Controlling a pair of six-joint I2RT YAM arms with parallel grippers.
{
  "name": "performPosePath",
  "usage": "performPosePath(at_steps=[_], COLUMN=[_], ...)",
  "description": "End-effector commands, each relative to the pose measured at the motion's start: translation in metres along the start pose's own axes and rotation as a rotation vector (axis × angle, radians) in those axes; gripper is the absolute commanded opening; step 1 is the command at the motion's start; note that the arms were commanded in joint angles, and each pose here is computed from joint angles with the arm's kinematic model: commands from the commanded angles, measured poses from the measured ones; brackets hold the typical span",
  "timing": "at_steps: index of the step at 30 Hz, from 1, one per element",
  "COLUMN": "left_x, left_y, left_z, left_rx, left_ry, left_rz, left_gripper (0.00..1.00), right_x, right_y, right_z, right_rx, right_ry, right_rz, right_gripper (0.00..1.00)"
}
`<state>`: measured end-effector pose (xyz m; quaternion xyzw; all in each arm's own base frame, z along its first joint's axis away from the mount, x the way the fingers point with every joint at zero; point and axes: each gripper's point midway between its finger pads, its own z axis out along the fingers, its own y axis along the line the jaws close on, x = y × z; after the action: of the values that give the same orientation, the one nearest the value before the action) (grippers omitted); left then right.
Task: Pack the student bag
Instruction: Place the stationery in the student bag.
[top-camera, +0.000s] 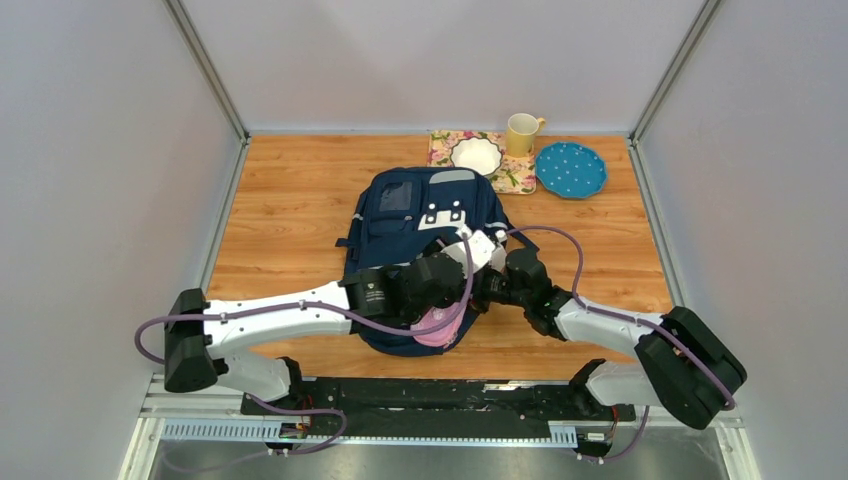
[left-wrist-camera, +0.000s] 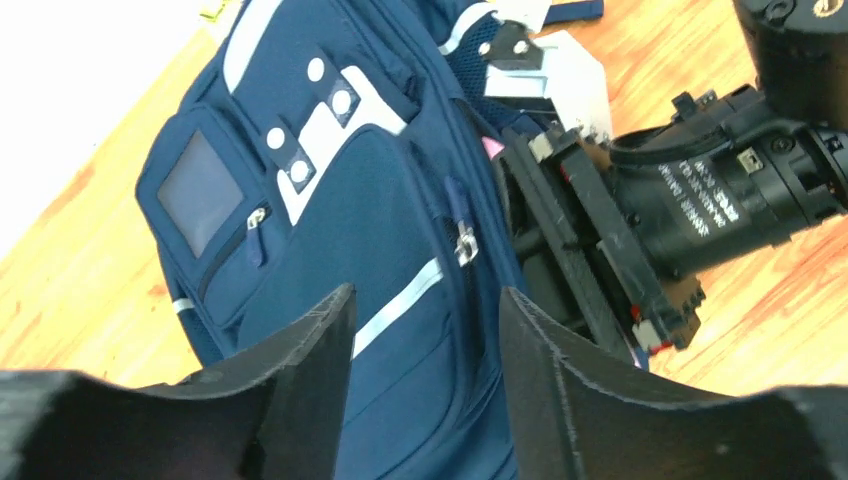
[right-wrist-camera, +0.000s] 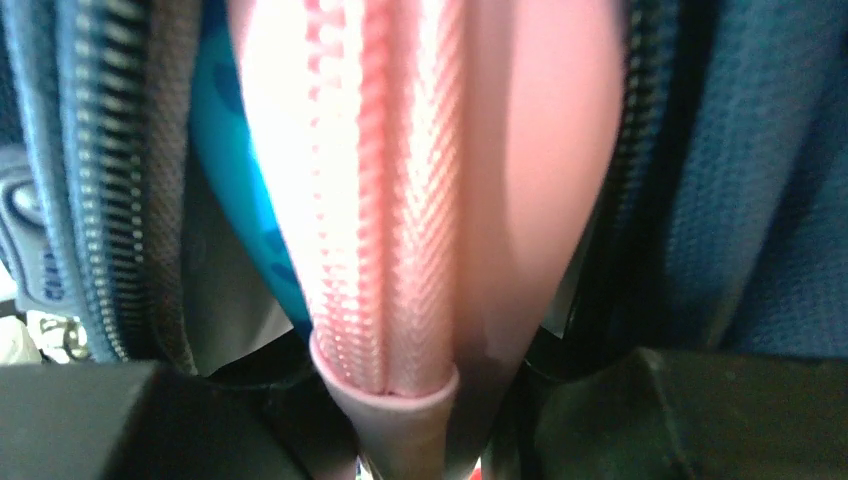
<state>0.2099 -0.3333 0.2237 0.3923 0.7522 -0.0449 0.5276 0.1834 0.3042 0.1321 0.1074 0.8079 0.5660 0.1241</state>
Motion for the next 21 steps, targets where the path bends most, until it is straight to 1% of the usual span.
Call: performPosePath(at_steps=[1, 4, 7, 8, 10, 11, 12, 14, 16, 19, 21], left_x=[-0.002, 0.025, 0.049, 0.056, 0.07, 0.07, 0.078, 0.079, 0.078, 0.082, 0.09], left_y=[0.019, 0.033, 0.038, 0.039, 0.039, 0.044, 0.043, 0.04, 0.037, 0.024, 0.015], left_z=[-0.025, -0.041, -0.054, -0.057, -0.063, -0.068, -0.066, -0.067, -0.068, -0.063, -0.057], left_rx=[-0.019, -0.047, -0.018, -0.005, 0.022, 0.02, 0.021, 0.046, 0.068, 0.121, 0.15], left_ry=[-0.056, -0.061, -0.121, -0.137, -0.175, -0.206, -0.216, -0.249, -0.288, -0.289, -0.258], left_rz=[-0.11, -0.156, -0.162, -0.118, -0.105, -0.056, -0.036, 0.027, 0.048, 0.116, 0.16], left_gripper=[0.68, 0.7, 0.71, 0.71, 0.72, 0.72, 0.73, 0.75, 0.79, 0.81, 0.82], right_x=[-0.049, -0.055, -0.056, -0.056, -0.054, -0.055, -0.053, -0.052, -0.052, -0.053, -0.053], right_y=[0.045, 0.046, 0.048, 0.048, 0.048, 0.05, 0.048, 0.047, 0.047, 0.051, 0.055], right_z=[0.002, 0.002, 0.001, 0.001, 0.002, 0.002, 0.004, 0.004, 0.005, 0.005, 0.005], right_rx=[-0.143, -0.116, -0.101, -0.1, -0.102, -0.102, -0.1, -0.102, -0.108, -0.113, -0.121], right_ry=[-0.241, -0.261, -0.264, -0.261, -0.248, -0.243, -0.236, -0.229, -0.227, -0.228, -0.222], right_rz=[-0.086, -0.126, -0.153, -0.154, -0.163, -0.161, -0.16, -0.154, -0.15, -0.153, -0.156], right_gripper=[0.04, 0.04, 0.05, 0.05, 0.05, 0.05, 0.05, 0.05, 0.05, 0.05, 0.05])
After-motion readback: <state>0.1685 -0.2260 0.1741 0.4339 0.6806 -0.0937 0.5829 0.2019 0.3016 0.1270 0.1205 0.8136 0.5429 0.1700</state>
